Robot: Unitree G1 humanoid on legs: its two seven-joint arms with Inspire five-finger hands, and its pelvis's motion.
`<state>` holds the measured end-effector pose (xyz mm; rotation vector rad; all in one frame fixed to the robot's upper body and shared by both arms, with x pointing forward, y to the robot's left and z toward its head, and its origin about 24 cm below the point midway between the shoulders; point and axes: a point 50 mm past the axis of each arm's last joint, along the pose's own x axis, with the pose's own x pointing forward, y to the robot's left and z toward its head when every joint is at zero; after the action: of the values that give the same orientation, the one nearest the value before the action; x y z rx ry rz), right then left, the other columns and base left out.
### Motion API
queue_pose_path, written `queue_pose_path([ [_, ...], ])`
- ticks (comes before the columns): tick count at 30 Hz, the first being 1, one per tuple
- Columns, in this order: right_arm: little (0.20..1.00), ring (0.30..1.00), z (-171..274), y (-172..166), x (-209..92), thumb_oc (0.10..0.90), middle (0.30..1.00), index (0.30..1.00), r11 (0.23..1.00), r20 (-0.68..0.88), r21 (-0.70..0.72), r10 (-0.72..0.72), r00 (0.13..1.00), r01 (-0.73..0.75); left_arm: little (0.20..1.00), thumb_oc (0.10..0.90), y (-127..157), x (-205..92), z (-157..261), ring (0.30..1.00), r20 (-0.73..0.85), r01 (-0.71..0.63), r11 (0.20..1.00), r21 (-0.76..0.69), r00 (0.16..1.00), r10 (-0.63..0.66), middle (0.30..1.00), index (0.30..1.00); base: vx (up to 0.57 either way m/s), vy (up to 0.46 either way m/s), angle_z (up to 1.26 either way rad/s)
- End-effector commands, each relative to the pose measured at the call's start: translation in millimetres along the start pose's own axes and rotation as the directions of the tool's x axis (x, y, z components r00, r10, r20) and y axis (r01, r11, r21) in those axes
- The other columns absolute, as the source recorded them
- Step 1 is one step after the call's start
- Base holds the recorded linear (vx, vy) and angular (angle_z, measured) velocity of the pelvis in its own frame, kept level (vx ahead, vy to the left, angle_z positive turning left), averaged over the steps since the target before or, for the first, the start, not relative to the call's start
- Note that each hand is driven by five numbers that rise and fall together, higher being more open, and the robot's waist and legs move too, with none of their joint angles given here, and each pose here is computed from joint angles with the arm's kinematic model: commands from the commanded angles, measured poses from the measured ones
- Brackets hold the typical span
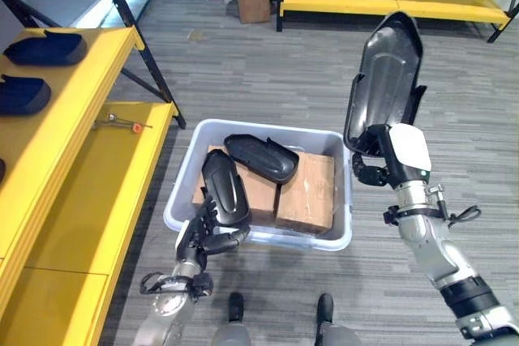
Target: Move parts from the plastic box to the shelf.
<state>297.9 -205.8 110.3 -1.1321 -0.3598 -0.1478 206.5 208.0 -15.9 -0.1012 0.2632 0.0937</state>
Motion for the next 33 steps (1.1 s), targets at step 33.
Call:
queue_pose_path([
  [33,0.300,0.300,41,-58,16,0.400,0.300,0.300,0.982,0.283,0.012,-0.182,0.942,0.186,1.000,0.900,-7,7,15,1.000,0.091,0.025,1.000,0.017,0.995,-0.026,1.000,1.000,-0.05,-0.048,0.50],
])
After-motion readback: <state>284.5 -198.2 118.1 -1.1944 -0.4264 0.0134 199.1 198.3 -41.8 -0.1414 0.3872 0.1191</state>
